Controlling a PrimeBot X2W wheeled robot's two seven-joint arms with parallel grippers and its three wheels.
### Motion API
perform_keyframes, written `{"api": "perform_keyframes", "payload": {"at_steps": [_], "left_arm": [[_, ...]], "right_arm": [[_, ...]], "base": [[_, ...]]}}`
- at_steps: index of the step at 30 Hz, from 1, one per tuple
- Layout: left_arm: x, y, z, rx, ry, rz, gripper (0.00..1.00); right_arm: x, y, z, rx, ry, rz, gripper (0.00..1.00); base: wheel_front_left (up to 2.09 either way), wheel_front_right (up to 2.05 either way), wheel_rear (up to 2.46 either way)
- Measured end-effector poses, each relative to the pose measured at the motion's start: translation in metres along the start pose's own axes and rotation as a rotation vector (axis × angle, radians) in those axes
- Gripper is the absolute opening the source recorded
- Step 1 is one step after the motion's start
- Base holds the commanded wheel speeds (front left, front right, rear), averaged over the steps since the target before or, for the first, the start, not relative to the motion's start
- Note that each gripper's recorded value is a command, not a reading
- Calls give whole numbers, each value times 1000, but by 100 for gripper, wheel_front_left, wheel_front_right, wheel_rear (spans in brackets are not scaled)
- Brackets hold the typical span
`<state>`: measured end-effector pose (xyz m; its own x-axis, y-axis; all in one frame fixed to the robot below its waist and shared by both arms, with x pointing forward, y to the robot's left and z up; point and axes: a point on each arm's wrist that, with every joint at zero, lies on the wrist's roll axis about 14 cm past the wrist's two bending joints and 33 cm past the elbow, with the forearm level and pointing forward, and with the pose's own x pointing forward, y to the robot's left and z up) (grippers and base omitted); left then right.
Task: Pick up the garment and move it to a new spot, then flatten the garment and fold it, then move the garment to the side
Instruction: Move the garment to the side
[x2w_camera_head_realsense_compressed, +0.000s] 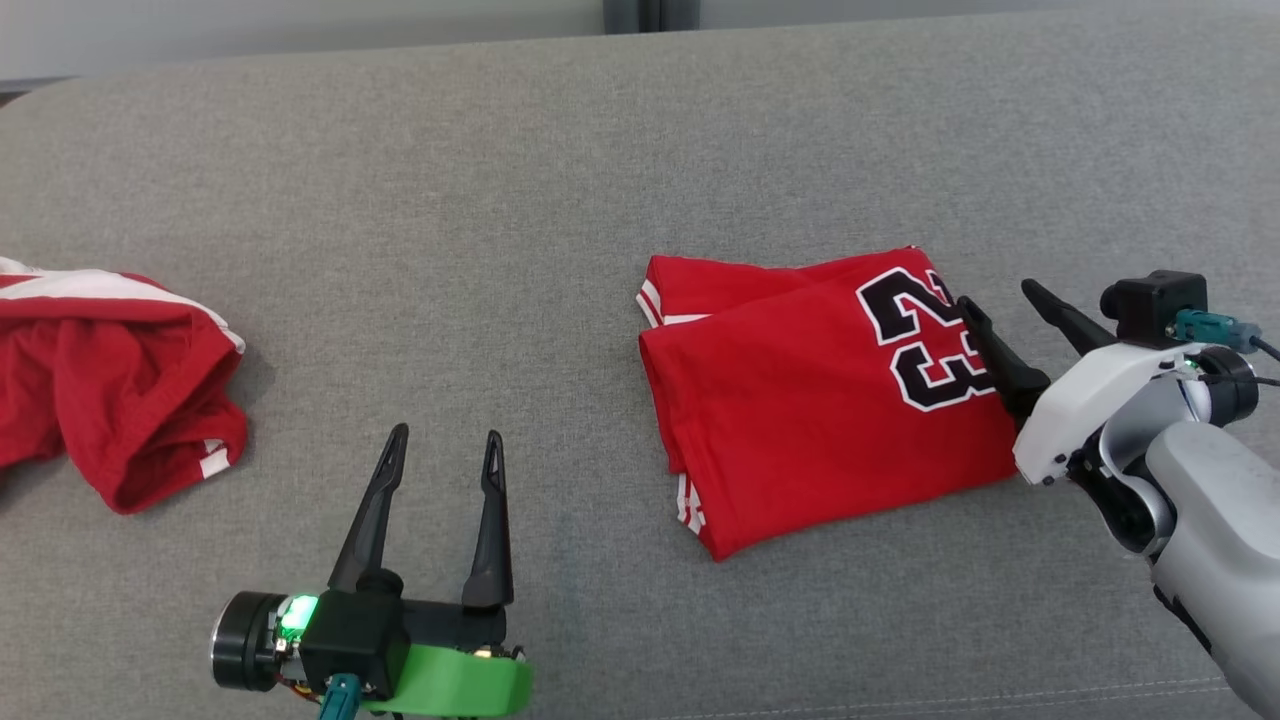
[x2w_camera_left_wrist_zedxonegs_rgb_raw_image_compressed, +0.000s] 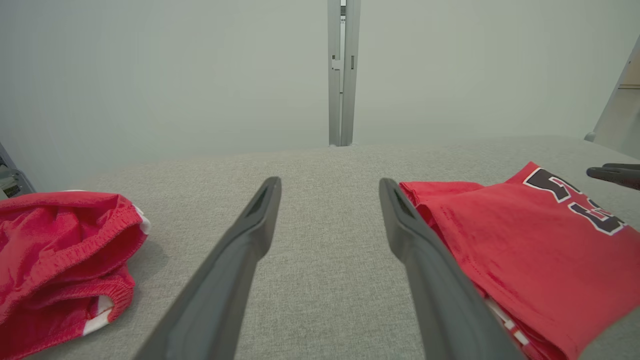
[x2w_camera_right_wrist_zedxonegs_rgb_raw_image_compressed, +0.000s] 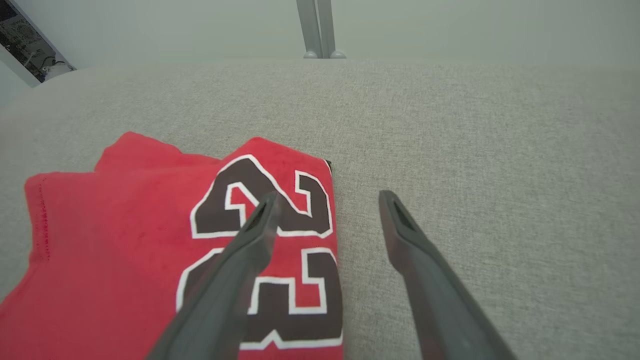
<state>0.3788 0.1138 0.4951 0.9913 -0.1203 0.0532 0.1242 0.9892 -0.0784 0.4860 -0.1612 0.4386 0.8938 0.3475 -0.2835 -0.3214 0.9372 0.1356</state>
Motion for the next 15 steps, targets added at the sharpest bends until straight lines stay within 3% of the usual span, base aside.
{"api": "perform_keyframes", "payload": {"at_steps": [12,13,15], "left_arm": [[8,8,-17,-2,45,29,100],[8,9,-17,0,47,31,100],[8,10,-18,5,50,35,100]], "right_arm": [[34,5,-45,92,173,48,100],[36,5,-45,91,171,51,81],[41,3,-43,92,155,46,13]], "base": [[0,0,0],[0,0,0],[0,0,0]]}}
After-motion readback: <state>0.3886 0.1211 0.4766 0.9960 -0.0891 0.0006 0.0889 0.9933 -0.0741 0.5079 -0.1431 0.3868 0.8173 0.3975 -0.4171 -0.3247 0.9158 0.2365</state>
